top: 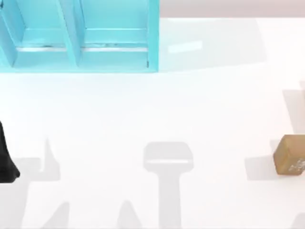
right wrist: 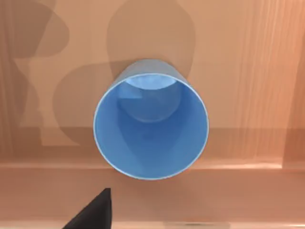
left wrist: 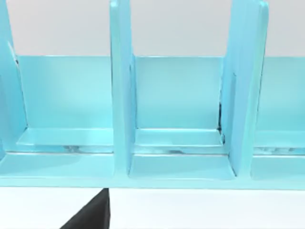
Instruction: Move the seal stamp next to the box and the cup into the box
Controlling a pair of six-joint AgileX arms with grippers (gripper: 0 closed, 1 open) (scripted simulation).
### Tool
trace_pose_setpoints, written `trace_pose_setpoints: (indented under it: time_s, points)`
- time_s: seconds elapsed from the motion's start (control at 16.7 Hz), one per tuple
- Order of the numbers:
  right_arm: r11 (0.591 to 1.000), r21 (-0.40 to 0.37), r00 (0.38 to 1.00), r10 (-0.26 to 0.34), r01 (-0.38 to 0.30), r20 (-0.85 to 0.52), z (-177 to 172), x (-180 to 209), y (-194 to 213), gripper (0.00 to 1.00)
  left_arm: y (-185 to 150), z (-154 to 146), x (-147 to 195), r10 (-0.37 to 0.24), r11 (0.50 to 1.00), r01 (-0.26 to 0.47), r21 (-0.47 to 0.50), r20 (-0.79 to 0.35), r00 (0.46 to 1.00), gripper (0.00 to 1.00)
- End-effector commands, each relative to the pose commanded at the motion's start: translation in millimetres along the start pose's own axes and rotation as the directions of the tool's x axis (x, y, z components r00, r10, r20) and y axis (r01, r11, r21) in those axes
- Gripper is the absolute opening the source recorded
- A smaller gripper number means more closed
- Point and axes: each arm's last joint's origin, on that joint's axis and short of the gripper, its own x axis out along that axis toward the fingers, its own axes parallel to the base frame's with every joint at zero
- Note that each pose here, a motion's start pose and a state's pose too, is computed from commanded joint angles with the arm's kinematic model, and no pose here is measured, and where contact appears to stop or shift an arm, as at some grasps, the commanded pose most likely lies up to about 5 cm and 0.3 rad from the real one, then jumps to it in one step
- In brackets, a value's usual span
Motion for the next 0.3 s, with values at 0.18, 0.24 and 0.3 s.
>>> trace_pose_setpoints:
  time_s: [0.18, 0.24, 0.3]
  points:
    - [1.0, 0.007, 0.999, 0.029, -0.029, -0.013, -1.0, -13.1, 0.9, 1.0, 0.0, 0.0, 0.0, 0.0, 1.0, 0.0, 0.0, 0.0, 1.0, 1.0]
    - [0.999, 0.009, 0.999, 0.039, -0.038, -0.017, -1.3, -14.5, 1.2, 1.0, 0.0, 0.0, 0.0, 0.0, 1.0, 0.0, 0.0, 0.0, 1.0, 1.0]
    - [0.999, 0.01, 0.999, 0.041, -0.041, -0.018, -1.5, -14.8, 1.3, 1.0, 0.0, 0.0, 0.0, 0.0, 1.0, 0.0, 0.0, 0.0, 1.0, 1.0]
